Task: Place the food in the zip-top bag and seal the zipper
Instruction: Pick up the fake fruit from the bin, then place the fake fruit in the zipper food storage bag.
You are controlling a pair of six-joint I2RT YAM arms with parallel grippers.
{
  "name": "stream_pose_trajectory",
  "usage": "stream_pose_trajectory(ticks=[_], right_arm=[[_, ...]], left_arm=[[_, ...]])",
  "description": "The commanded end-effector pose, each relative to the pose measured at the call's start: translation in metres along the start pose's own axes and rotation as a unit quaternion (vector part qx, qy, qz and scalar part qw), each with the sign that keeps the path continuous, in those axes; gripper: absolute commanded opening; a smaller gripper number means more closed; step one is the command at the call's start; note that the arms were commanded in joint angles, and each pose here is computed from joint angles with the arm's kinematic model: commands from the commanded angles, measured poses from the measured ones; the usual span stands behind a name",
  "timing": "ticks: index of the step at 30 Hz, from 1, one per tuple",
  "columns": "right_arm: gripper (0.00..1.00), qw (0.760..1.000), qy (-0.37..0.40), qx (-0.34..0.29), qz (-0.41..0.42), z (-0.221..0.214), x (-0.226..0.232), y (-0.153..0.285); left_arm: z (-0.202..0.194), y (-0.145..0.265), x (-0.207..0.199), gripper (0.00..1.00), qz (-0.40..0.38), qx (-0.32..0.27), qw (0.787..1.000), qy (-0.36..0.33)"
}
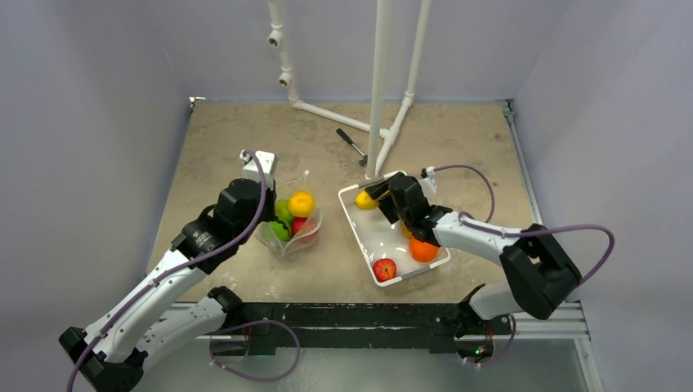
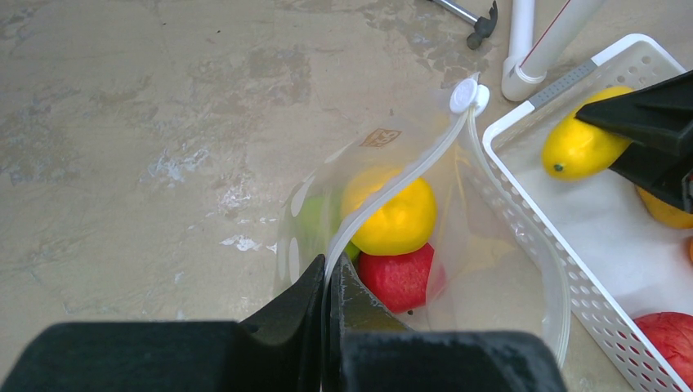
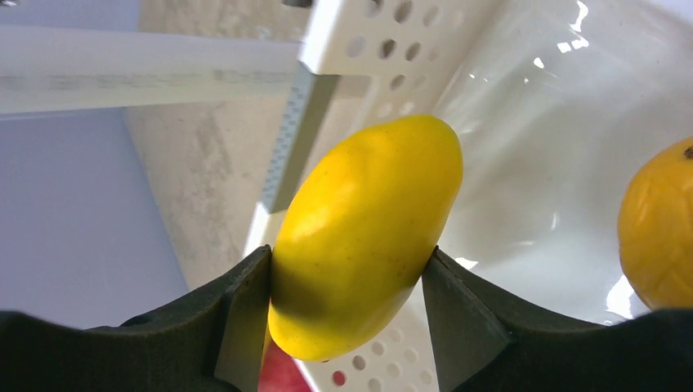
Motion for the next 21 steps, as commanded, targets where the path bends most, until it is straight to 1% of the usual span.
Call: stream_pose_trajectory(ticks=[1, 3, 7, 9, 11, 13, 17, 21], right_arm=[[0.04, 0.999, 0.015, -0.046, 0.021, 0.02, 0.016, 0.021], [0.0, 0.998, 0.028, -0.051, 0.034, 0.025, 0.024, 0.03], [0.0, 0.992, 0.084, -0.059, 0.076, 0.032, 0.048, 0.047], [0.0, 0.986, 0.111, -0.076, 0.095, 0.039, 0.062, 0.057], [0.0, 0.979, 0.14, -0.073, 0.126, 0.04, 0.075, 0.069], [0.0, 0.968, 0.173, -0.062, 0.173, 0.04, 0.09, 0.086], [0.0, 0.928, 0.237, -0.043, 0.284, 0.038, 0.122, 0.128], [0.0, 0.892, 0.294, -0.015, 0.344, 0.029, 0.14, 0.152]], left_arm=[[0.008, -0.002, 0.001, 0.0, 0.003, -0.021, 1.0, 0.01], [0.008, -0.002, 0.001, 0.0, 0.002, -0.021, 1.0, 0.01], [0.008, -0.002, 0.0, 0.0, 0.002, -0.02, 1.0, 0.01], [0.008, -0.002, 0.001, 0.0, 0.002, -0.02, 1.0, 0.01], [0.008, -0.002, 0.001, 0.0, 0.003, -0.021, 1.0, 0.01], [0.008, -0.001, 0.001, 0.0, 0.004, -0.021, 1.0, 0.01], [0.008, -0.001, 0.001, 0.0, 0.004, -0.021, 1.0, 0.01], [0.009, -0.001, 0.001, 0.0, 0.003, -0.022, 1.0, 0.011]])
Point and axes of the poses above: each gripper's point midway between its finger pads, its own y axis back along the fingers, its own x axis along the line the jaws close on, z = x × y, the point moved 5 cm from there along y, back along the fingers, and after that the axes turned 12 degrees about -y, right-handed, at the moved point
